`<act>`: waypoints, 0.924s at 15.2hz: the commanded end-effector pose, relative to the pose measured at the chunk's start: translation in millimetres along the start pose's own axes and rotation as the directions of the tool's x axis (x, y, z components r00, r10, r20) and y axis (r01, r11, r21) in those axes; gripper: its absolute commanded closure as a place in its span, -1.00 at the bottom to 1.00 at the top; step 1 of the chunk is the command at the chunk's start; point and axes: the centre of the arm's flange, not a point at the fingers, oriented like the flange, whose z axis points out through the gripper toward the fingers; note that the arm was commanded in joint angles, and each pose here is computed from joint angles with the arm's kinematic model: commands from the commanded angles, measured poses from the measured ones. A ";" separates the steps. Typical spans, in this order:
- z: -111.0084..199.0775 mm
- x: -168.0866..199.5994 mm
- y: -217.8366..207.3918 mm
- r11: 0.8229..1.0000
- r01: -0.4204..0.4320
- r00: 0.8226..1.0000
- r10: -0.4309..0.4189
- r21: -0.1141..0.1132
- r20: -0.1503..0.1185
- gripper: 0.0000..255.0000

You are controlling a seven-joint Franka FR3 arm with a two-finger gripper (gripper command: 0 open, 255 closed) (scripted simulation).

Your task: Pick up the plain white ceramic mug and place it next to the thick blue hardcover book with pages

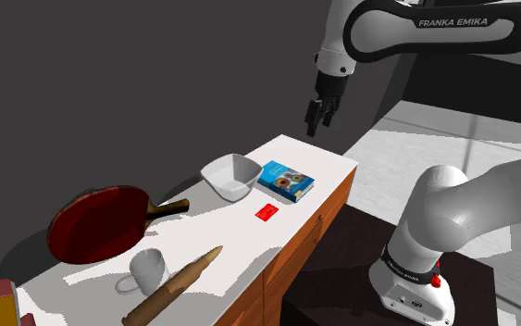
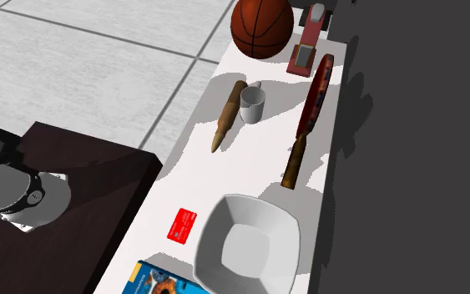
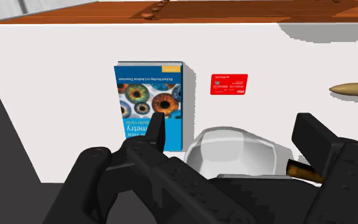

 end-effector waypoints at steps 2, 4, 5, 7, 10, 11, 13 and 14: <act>6.8 5.0 -9.9 1.000 0.006 1.000 -0.006 0.001 -0.002 -1.00; 20.3 15.0 -29.8 1.000 0.017 1.000 -0.017 0.003 -0.005 -1.00; 27.0 19.9 -39.8 1.000 0.023 1.000 -0.023 0.003 -0.006 -1.00; 40.4 29.6 -59.8 0.999 0.035 0.999 -0.035 0.005 -0.009 -1.00; 60.4 43.7 -90.2 0.999 0.052 0.999 -0.052 0.008 -0.014 -1.00; 67.0 48.3 -100.4 0.998 0.058 0.998 -0.057 0.008 -0.016 -1.00; 80.2 57.4 -120.9 0.998 0.069 0.997 -0.069 0.010 -0.019 -1.00; 86.8 61.9 -131.1 0.997 0.075 0.997 -0.075 0.011 -0.020 -1.00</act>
